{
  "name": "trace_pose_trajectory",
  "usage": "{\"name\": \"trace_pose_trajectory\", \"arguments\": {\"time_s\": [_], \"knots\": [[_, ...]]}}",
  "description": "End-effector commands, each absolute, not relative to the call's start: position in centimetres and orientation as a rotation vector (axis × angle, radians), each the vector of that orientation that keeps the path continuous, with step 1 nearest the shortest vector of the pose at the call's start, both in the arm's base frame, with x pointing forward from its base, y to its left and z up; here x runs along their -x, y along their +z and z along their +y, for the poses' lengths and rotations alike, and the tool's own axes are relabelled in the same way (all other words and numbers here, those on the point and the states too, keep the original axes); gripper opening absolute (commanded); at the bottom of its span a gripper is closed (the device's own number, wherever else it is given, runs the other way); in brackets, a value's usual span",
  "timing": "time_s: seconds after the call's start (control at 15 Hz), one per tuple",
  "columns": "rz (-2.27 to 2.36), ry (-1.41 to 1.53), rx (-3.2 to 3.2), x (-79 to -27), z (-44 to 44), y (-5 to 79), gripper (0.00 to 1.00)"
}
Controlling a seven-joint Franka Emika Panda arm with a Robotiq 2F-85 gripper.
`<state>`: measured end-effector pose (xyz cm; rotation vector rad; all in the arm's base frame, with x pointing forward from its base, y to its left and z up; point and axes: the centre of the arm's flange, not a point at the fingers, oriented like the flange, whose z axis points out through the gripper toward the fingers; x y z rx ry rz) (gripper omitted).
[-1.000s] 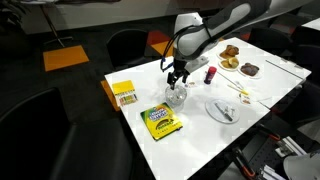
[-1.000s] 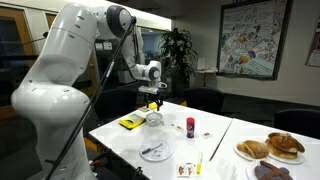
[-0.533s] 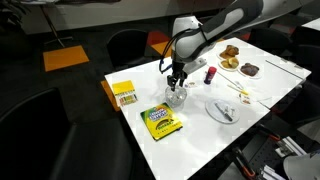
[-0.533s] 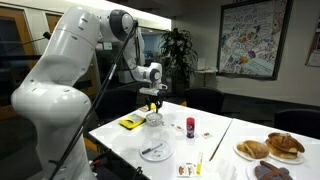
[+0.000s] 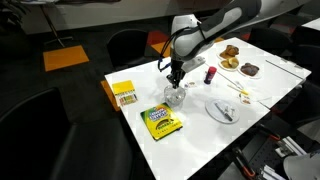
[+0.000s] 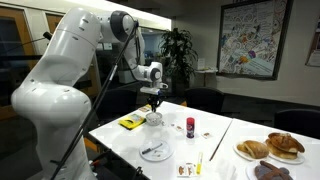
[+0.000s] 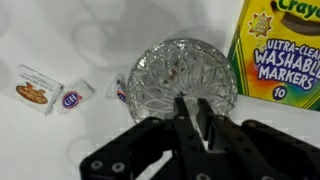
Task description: Take the lid off of the glass bowl
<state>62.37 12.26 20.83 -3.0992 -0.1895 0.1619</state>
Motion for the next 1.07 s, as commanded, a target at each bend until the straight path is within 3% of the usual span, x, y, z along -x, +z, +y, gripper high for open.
{"name": "trace_pose_trajectory", "arguments": {"time_s": [0.0, 0.53, 1.0], "knots": [[-0.202, 0.170, 3.120, -63.0, 12.6, 20.4, 0.04], [-0.095, 0.110, 3.135, -61.9, 10.6, 23.1, 0.04], [0.291, 0.019, 3.129, -60.3, 0.4, 25.4, 0.04]]}}
